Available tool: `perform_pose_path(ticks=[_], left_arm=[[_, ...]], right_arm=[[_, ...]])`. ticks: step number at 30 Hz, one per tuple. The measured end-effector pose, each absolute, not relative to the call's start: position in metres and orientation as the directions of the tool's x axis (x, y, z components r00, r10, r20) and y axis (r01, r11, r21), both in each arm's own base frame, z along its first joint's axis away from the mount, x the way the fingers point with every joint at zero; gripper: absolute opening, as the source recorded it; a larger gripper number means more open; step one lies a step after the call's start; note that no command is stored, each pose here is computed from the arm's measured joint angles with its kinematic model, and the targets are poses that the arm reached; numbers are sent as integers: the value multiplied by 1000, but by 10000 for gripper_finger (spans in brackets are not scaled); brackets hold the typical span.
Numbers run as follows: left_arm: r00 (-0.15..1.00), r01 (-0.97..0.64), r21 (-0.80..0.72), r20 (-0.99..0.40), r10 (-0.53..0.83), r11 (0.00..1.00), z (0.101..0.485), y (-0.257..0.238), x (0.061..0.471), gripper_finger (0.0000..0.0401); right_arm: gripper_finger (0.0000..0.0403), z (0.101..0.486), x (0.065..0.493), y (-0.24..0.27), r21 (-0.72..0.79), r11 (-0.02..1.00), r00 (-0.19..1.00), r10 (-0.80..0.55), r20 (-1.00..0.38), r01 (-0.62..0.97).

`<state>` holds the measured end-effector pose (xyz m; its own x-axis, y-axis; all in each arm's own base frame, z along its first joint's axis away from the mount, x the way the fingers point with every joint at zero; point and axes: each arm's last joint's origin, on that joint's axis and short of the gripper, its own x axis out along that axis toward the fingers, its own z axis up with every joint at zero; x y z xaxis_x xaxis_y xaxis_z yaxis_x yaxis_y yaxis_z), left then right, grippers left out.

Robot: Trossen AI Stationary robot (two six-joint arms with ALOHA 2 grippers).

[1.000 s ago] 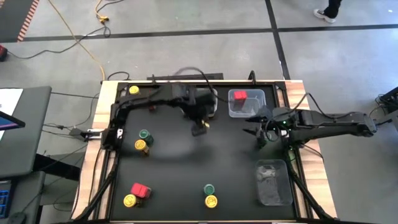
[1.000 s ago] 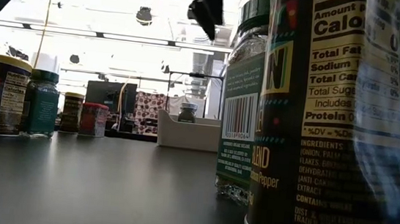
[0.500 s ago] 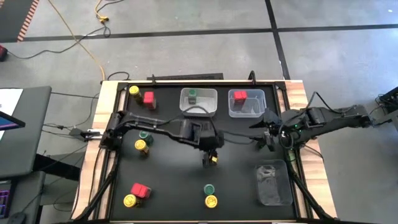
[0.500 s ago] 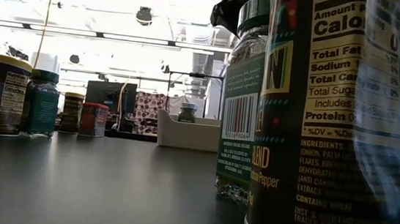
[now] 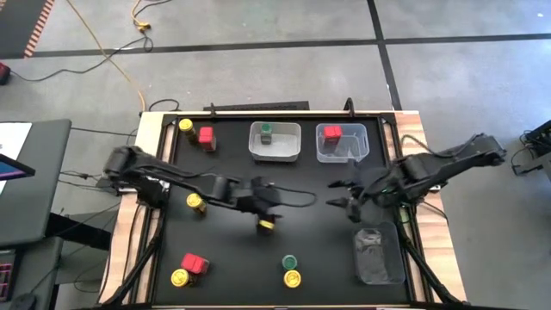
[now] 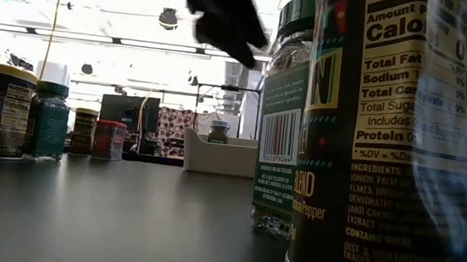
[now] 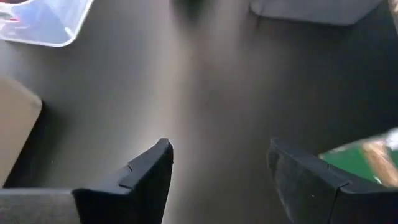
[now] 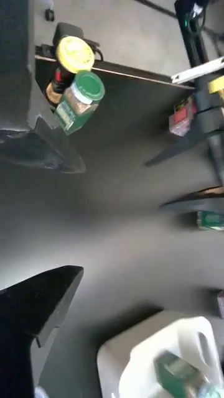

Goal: Sort spices by type
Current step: Put the right yellow seasoning bottle into the black bin

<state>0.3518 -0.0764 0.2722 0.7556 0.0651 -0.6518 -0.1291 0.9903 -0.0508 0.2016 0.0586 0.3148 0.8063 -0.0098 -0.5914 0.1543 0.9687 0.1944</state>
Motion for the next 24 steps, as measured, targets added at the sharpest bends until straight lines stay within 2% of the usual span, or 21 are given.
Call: perform_pose_path(ticks=[7, 13, 18, 24], left_arm=[[820, -107, -97, -571, 33, 990, 273, -78, 276, 250], [871, -142, -51, -480, 101, 989, 281, -77, 226, 250], [890, -123, -75, -449, 76, 990, 283, -73, 205, 250], [886, -125, -88, -458, 71, 988, 278, -73, 199, 250]], right_arm=[[285, 319, 249, 85, 189, 935, 637, -49, -770, 300], [285, 314, 277, 106, 140, 847, 430, -112, -896, 512], [286, 300, 288, 129, 166, 774, 379, -101, -920, 611], [286, 287, 281, 157, 140, 802, 328, -73, -942, 581]])
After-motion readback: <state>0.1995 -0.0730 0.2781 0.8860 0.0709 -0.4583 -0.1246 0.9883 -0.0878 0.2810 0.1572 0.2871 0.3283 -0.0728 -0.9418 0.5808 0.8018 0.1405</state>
